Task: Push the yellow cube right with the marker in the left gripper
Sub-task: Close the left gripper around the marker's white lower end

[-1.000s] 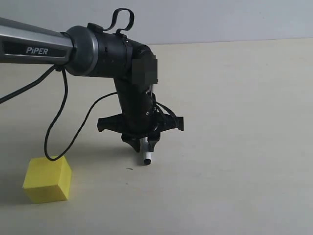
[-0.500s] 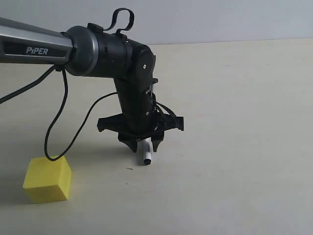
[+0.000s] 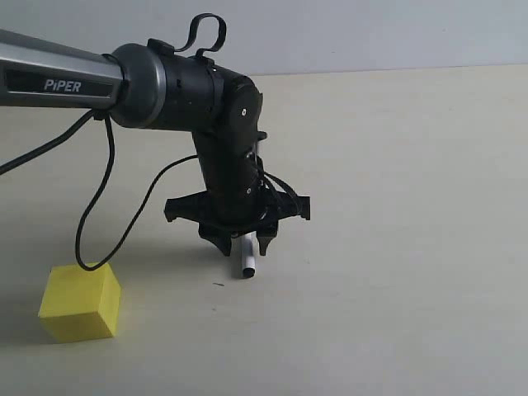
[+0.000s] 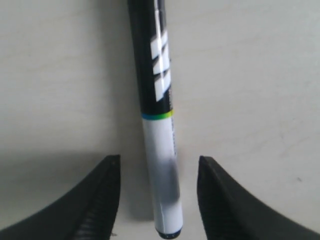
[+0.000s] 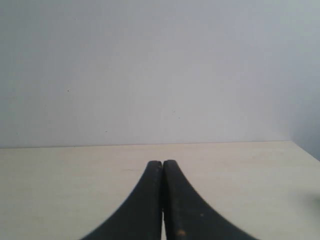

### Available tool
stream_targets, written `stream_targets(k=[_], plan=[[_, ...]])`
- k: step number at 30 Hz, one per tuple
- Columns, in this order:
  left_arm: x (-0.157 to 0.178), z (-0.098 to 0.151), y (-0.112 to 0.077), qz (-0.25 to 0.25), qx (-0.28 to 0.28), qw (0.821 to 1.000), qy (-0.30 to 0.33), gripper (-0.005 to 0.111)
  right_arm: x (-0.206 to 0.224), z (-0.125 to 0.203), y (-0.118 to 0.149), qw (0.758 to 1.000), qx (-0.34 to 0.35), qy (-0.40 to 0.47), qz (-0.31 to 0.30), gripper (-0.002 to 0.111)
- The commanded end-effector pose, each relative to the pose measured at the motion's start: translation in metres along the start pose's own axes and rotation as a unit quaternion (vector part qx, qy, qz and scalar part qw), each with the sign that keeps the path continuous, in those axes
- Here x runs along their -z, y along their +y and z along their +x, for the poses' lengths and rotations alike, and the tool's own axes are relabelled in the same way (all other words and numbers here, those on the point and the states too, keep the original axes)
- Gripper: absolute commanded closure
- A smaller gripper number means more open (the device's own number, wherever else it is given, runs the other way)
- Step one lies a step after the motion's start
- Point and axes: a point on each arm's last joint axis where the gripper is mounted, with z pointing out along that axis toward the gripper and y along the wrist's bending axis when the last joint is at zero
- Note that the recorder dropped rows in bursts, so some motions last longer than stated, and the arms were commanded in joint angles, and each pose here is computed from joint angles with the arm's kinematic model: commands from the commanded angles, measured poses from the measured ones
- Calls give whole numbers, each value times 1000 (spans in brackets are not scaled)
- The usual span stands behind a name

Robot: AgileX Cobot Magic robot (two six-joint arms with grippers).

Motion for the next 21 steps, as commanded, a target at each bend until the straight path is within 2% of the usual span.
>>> stream_targets(k=[1,21], plan=[[0,0,-2,5,-1,1000,-2,59,0,1,0,1000,1,-4,-1,108],[-2,0,-2,4,-1,1000,-2,59,0,1,0,1000,1,-4,-1,108]])
